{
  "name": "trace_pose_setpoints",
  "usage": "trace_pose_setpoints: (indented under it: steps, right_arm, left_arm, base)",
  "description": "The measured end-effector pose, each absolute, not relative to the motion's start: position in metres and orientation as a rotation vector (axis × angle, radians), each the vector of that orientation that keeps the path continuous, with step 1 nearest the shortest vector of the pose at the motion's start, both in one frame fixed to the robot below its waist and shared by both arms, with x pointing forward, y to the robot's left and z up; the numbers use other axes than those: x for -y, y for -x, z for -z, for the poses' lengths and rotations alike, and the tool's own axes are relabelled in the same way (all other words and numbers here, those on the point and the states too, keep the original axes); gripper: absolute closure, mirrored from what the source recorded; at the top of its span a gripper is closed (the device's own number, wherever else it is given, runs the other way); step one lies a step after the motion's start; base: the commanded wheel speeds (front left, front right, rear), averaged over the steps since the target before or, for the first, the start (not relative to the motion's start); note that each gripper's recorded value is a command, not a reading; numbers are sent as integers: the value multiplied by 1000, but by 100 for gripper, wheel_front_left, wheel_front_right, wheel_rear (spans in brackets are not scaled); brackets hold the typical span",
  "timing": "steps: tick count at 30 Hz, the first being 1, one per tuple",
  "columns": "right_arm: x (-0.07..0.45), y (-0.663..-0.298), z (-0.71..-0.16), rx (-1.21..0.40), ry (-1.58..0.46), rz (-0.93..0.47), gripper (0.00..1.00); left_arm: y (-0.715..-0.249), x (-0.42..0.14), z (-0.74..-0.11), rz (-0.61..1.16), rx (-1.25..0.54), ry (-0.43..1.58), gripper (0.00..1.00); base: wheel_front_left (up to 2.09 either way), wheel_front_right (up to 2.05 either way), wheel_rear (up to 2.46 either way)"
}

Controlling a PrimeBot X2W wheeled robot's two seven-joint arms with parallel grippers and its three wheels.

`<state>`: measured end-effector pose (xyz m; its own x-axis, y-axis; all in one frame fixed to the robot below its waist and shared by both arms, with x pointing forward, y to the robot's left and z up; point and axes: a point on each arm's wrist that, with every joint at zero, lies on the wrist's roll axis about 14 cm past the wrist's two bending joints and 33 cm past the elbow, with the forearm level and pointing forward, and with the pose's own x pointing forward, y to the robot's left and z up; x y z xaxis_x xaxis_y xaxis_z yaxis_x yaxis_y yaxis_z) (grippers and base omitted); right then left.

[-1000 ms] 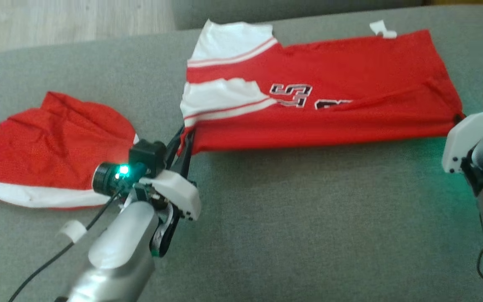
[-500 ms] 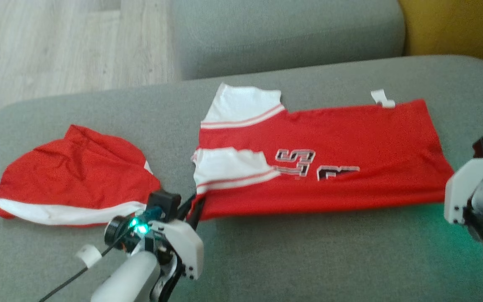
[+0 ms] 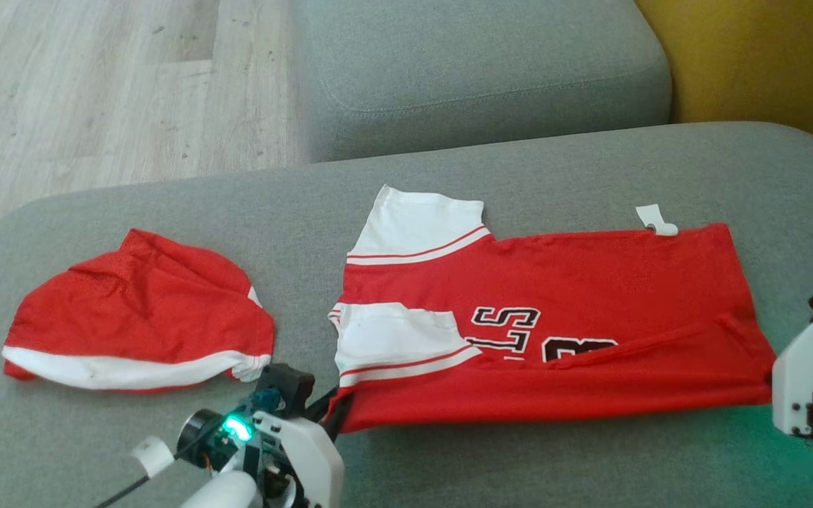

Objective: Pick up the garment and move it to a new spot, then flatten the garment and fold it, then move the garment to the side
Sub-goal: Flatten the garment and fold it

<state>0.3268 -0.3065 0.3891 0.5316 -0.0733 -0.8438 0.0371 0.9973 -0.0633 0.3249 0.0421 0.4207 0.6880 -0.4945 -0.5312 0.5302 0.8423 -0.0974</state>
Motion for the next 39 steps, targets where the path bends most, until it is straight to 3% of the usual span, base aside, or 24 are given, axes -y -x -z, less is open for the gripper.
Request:
trace_pose_setpoints:
  steps: [10, 11, 12, 13, 14, 18, 22, 26, 31, 35, 39]
  right_arm:
    - [307, -314, -389, -1000, -27, 73, 100]
    - [308, -314, -390, -993, -32, 78, 5]
    - [308, -314, -390, -987, -45, 85, 0]
    - [307, -315, -390, -982, -53, 88, 0]
    - [308, -317, -392, -964, -62, 93, 0]
    - [314, -331, -407, -839, -96, 134, 0]
    - [310, -359, -440, -603, -130, 154, 0]
    - [282, -389, -488, -292, -183, 107, 0]
    - [269, -401, -534, -2, -170, 85, 0]
    - [261, -394, -537, 92, -174, 94, 0]
    - [254, -392, -522, 79, -190, 106, 0]
  left_arm:
    - [-318, -40, -414, 601, -622, -84, 100]
    - [-317, -40, -412, 598, -627, -83, 100]
    - [-316, -40, -411, 600, -631, -83, 71]
    - [-316, -40, -411, 601, -633, -83, 31]
    - [-316, -40, -410, 601, -634, -83, 0]
    - [-318, -42, -408, 595, -632, -82, 0]
    - [-333, -45, -420, 550, -562, -42, 0]
    - [-366, -51, -460, 474, -341, 51, 0]
    - [-397, -43, -534, 486, 24, 173, 0]
    - [-414, -43, -554, 483, 117, 197, 0]
    - [-426, -27, -552, 570, 131, 139, 0]
  base:
    - [0, 0, 0]
    - [0, 0, 0]
    - [0, 0, 0]
    - [0, 0, 0]
    - [0, 0, 0]
    - [0, 0, 0]
    - [0, 0, 0]
    - [0, 0, 0]
    - [0, 0, 0]
    - [0, 0, 0]
    - [0, 0, 0]
